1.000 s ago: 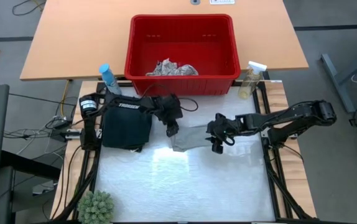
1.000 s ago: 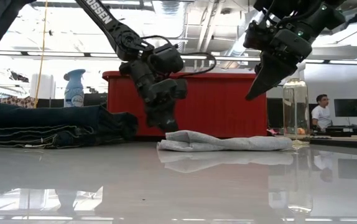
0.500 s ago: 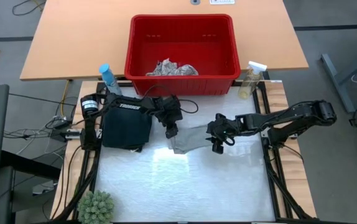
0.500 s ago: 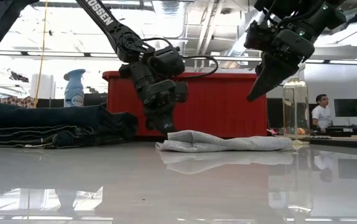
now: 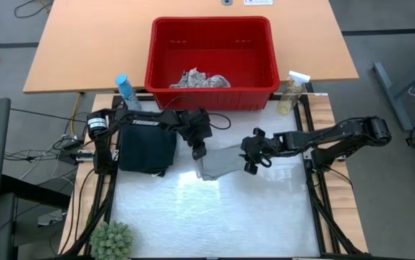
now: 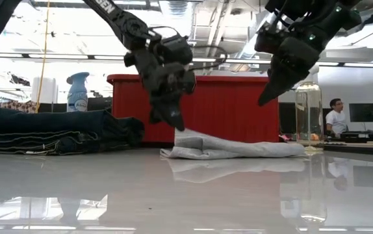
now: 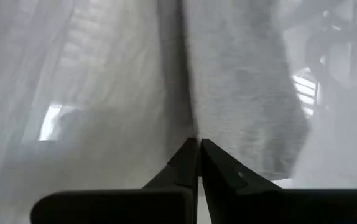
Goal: Fold Laundry from Bin
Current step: Fold the gray shorts
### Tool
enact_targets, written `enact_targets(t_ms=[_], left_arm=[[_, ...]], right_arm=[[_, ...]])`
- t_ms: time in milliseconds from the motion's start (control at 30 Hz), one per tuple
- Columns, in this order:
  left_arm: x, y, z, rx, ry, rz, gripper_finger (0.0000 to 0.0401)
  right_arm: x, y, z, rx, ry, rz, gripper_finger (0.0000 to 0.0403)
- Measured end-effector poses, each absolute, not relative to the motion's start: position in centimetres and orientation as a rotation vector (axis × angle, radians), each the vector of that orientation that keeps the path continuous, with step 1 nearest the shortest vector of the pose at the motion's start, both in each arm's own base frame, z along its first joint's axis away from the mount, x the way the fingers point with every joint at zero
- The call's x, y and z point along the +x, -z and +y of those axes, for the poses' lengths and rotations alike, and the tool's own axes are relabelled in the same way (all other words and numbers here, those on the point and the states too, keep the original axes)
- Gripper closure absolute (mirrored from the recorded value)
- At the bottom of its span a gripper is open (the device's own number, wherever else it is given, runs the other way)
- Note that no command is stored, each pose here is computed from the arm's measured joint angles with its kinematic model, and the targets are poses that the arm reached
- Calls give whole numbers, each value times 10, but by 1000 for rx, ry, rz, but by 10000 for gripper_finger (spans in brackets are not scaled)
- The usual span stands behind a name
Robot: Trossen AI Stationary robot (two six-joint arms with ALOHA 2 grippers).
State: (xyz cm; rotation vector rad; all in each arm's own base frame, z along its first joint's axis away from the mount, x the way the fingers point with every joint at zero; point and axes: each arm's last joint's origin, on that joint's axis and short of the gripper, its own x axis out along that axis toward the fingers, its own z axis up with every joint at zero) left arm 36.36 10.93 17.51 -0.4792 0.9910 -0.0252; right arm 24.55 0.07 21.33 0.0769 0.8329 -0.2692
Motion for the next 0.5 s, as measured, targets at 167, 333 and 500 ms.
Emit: enact_targets(t_ms=[167, 333, 500], left_arm=[[366, -194, 99, -429, 9, 984, 401], [368, -194, 84, -406, 10, 1013, 401], [370, -193, 73, -340, -22, 1026, 401]], right_arm=[[245, -213, -14, 100, 364, 824, 264], [240, -212, -38, 157, 443, 849, 355], [236, -211, -67, 213, 395, 855, 386]])
